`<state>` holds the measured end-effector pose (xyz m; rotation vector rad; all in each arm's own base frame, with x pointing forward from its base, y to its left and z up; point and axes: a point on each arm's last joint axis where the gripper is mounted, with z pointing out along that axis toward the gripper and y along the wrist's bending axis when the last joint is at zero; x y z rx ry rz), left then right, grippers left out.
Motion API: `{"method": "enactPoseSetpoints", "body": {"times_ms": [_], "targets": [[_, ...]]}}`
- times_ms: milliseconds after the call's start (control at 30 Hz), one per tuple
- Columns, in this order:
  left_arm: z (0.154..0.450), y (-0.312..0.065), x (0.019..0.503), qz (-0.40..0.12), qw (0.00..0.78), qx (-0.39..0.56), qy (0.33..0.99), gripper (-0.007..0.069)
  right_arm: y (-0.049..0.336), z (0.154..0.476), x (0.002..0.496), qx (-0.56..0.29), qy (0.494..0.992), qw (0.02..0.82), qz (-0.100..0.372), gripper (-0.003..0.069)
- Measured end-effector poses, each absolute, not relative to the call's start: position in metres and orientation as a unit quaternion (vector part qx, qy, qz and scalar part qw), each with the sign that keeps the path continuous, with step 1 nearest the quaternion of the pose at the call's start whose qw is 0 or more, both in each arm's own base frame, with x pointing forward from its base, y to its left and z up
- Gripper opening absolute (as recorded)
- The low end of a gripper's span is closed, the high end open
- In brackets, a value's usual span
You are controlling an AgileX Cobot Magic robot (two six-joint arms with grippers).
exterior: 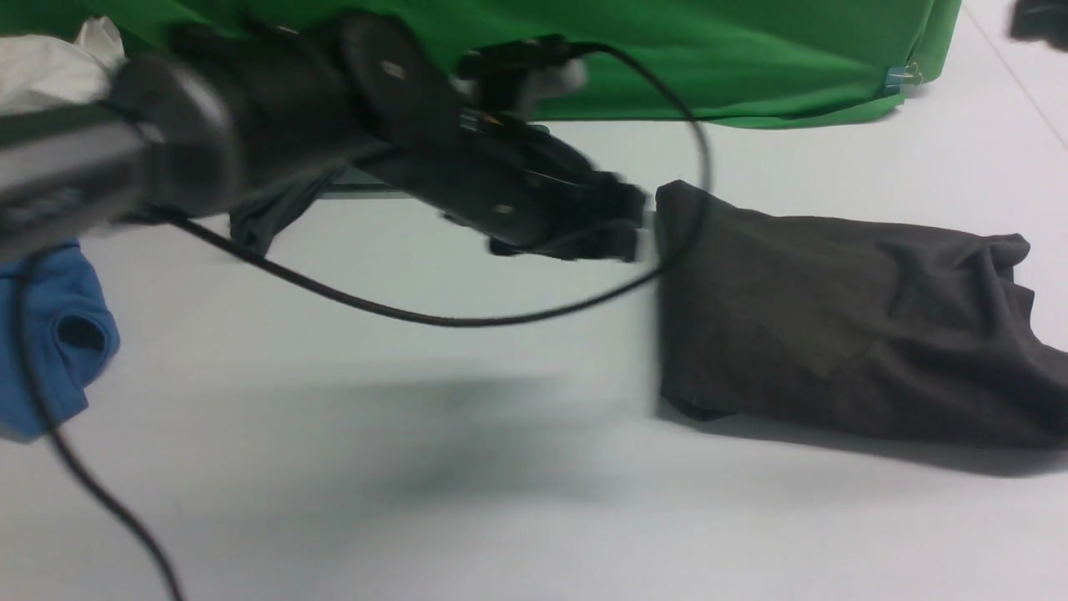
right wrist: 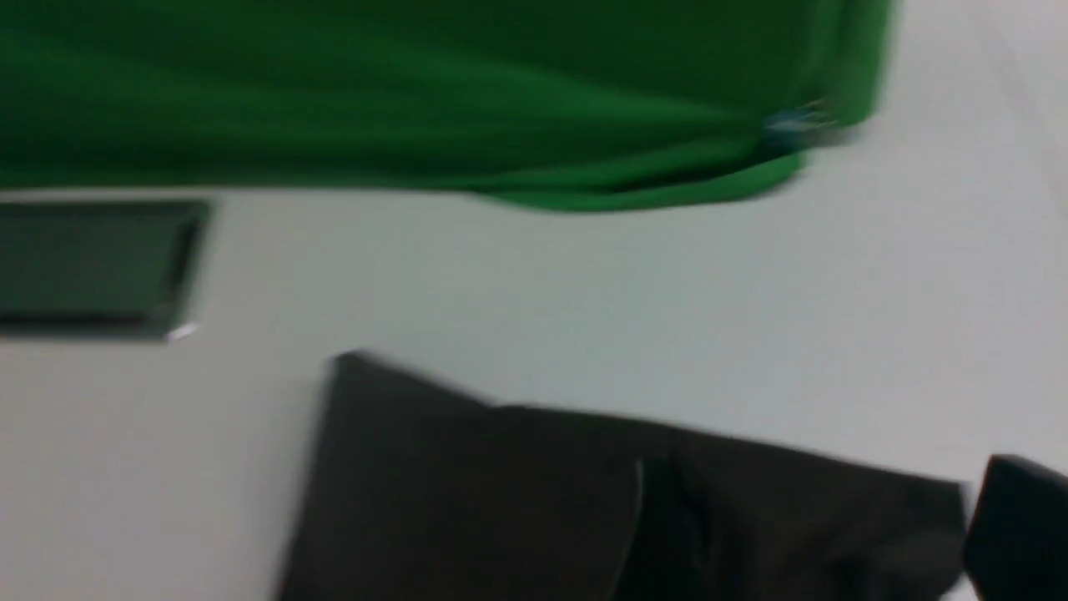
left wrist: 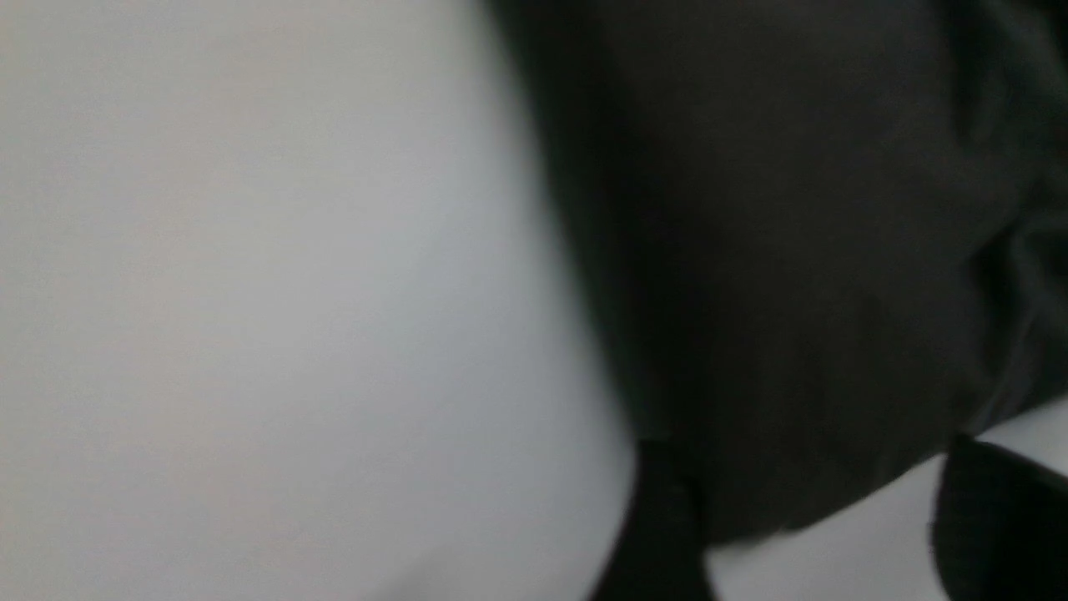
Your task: Fold a long-sleeved shirt on a white desktop.
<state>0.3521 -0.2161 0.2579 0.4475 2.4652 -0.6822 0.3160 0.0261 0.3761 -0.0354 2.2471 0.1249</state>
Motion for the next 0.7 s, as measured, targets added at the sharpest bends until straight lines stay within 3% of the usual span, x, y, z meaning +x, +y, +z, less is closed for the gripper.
{"method": "enactPoseSetpoints", "body": {"times_ms": [67, 300, 567, 667, 700], "targets": [[0.243, -0.235, 0.36, -0.263, 0.259, 0.166, 0.914, 0.0633, 0.055, 0.379, 0.304, -0.06, 0.904, 0.416, 0.076, 0.0449], [0.183, -0.261, 0.389, -0.273, 0.191, 0.153, 0.93, 0.0692, 0.105, 0.388, 0.273, -0.169, 0.896, 0.399, 0.099, 0.0449], [0.153, -0.278, 0.404, -0.325, 0.17, 0.139, 0.92, 0.0683, 0.084, 0.408, 0.257, -0.161, 0.885, 0.432, 0.063, 0.0449], [0.151, -0.278, 0.405, -0.325, 0.169, 0.142, 0.92, 0.0604, 0.075, 0.412, 0.255, -0.147, 0.886, 0.437, 0.053, 0.0449], [0.149, -0.277, 0.405, -0.322, 0.166, 0.147, 0.92, 0.0511, 0.071, 0.414, 0.254, -0.138, 0.886, 0.44, 0.052, 0.0449]]}}
